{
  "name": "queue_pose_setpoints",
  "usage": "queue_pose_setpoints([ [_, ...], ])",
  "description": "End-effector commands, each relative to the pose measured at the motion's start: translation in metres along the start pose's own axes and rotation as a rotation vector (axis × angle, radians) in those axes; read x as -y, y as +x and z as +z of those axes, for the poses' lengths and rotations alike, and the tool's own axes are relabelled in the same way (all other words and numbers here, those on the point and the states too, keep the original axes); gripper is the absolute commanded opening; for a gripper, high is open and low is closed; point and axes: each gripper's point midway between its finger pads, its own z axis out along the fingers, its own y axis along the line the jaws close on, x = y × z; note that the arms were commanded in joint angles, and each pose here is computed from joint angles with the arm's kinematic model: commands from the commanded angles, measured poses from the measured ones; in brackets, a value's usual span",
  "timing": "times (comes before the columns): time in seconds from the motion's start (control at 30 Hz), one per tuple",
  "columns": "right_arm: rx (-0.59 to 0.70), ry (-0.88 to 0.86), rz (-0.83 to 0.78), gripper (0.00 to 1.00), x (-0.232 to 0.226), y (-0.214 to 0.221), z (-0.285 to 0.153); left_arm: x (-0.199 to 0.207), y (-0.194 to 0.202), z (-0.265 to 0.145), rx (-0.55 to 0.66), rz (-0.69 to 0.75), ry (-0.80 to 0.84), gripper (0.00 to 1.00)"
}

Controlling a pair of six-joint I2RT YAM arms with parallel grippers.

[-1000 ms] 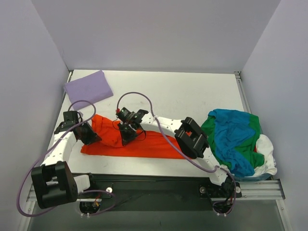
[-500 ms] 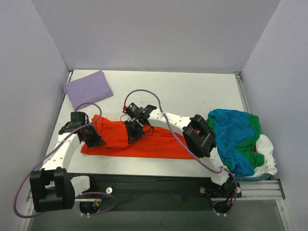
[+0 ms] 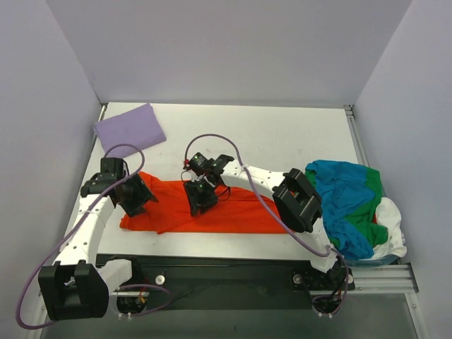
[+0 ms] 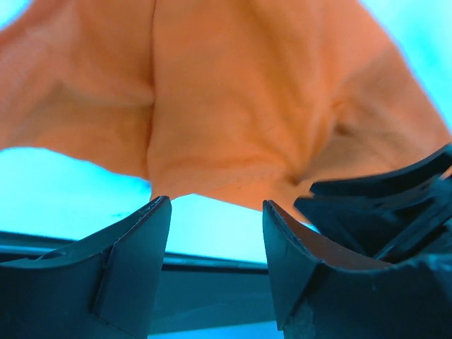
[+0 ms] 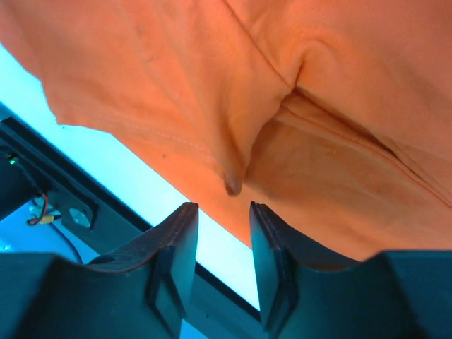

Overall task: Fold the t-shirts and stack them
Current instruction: Fold the other side of the tshirt into a rectangle

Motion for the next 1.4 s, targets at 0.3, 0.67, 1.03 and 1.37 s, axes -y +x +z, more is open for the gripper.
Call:
queue_pose_setpoints([
  [0.3,0.167,0.044,0.045,0.44,0.061,-0.015,-0.107,0.029,-0.117,-0.001,0.242,0.072,-0.081,0.56],
  [0.67,0.185,0.205,0.331,0.44,0.2,0.015,-0.124,0.032,-0.176,0.038,0.274,0.066,-0.143,0.54],
  [1.03,0.105,0.253,0.46,0.43,0.246,0.043,-0.099,0.031,-0.202,0.076,0.25,0.044,-0.173,0.51],
  [1.37,0.091,0.245,0.493,0.43,0.253,0.043,-0.095,0.032,-0.201,0.1,0.212,0.028,-0.175,0.45],
])
